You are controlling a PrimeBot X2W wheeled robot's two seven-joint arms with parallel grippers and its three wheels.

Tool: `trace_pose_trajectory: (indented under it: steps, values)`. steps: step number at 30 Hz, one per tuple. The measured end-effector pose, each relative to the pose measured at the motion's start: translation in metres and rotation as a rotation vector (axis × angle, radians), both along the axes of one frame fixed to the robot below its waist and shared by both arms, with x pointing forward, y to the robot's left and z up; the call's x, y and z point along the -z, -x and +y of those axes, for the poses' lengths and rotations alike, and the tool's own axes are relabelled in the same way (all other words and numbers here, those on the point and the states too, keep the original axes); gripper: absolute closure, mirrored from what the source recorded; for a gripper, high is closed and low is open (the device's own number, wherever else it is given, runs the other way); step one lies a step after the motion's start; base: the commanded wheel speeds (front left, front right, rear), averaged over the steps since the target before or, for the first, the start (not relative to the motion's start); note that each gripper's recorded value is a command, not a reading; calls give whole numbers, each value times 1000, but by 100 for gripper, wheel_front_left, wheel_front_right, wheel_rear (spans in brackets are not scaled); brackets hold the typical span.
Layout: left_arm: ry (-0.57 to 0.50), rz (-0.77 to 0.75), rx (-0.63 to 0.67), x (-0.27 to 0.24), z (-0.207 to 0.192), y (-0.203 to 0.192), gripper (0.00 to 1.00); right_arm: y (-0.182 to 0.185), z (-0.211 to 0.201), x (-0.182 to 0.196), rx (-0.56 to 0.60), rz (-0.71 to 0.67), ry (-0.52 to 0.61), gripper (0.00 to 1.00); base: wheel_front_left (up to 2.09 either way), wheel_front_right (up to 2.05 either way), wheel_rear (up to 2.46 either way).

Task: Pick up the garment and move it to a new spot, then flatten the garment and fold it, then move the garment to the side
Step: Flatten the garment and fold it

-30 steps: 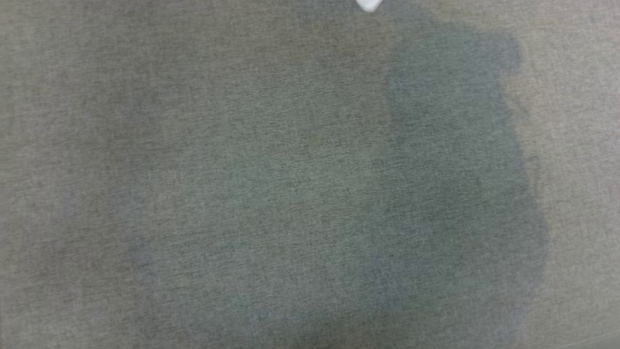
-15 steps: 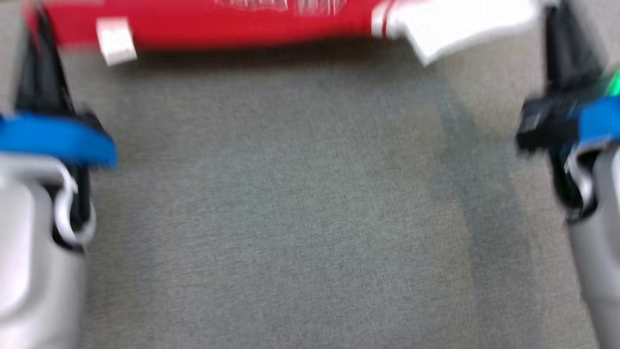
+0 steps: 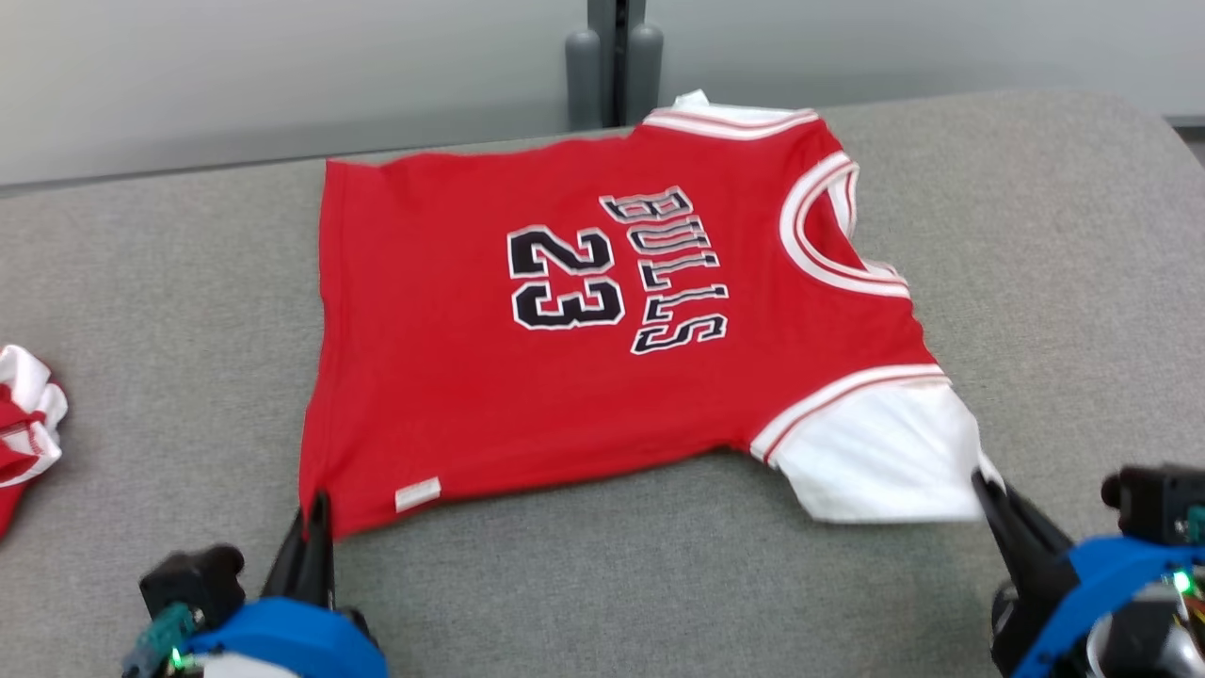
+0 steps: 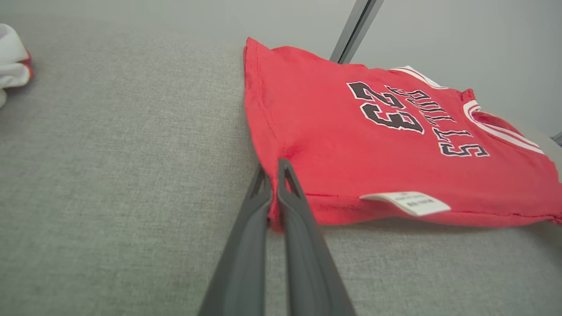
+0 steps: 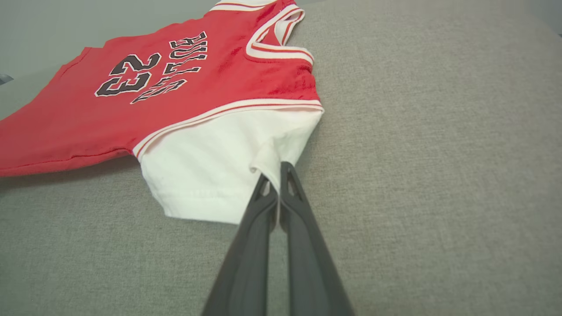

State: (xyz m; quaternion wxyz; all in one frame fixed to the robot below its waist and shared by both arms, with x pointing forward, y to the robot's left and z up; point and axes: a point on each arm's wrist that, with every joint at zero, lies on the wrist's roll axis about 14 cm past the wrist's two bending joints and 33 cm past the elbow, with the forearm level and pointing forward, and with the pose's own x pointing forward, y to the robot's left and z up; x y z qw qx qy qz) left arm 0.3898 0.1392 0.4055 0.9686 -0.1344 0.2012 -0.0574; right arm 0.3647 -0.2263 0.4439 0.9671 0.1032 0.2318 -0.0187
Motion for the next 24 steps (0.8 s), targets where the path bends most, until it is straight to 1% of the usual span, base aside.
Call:
trace_pose_trajectory:
  steps: [7, 11, 13, 17, 19, 22, 24]
  values:
    - [-17, 143, -17, 15, 9, 50, 100, 47, 6, 0, -18, 176, -6, 100, 0, 0, 0]
    - [-12, 192, -7, 16, 11, 64, 100, 66, 8, 1, -29, 259, -11, 100, 0, 0, 0]
    - [-9, 203, -1, 13, 12, 68, 100, 70, 8, -2, -32, 270, -17, 100, 0, 0, 0]
    - [1, 185, 2, 4, 11, 65, 100, 66, 1, -10, -11, 233, -10, 100, 0, 0, 0]
    - [15, 170, 10, 0, 7, 62, 100, 59, -1, -17, -3, 183, -3, 100, 0, 0, 0]
    - [57, 113, 9, -12, 0, 50, 100, 36, -10, -44, 22, 38, 55, 100, 0, 0, 0]
    - [99, 44, 19, -29, -7, 33, 100, 15, -11, -70, 26, -87, 97, 100, 0, 0, 0]
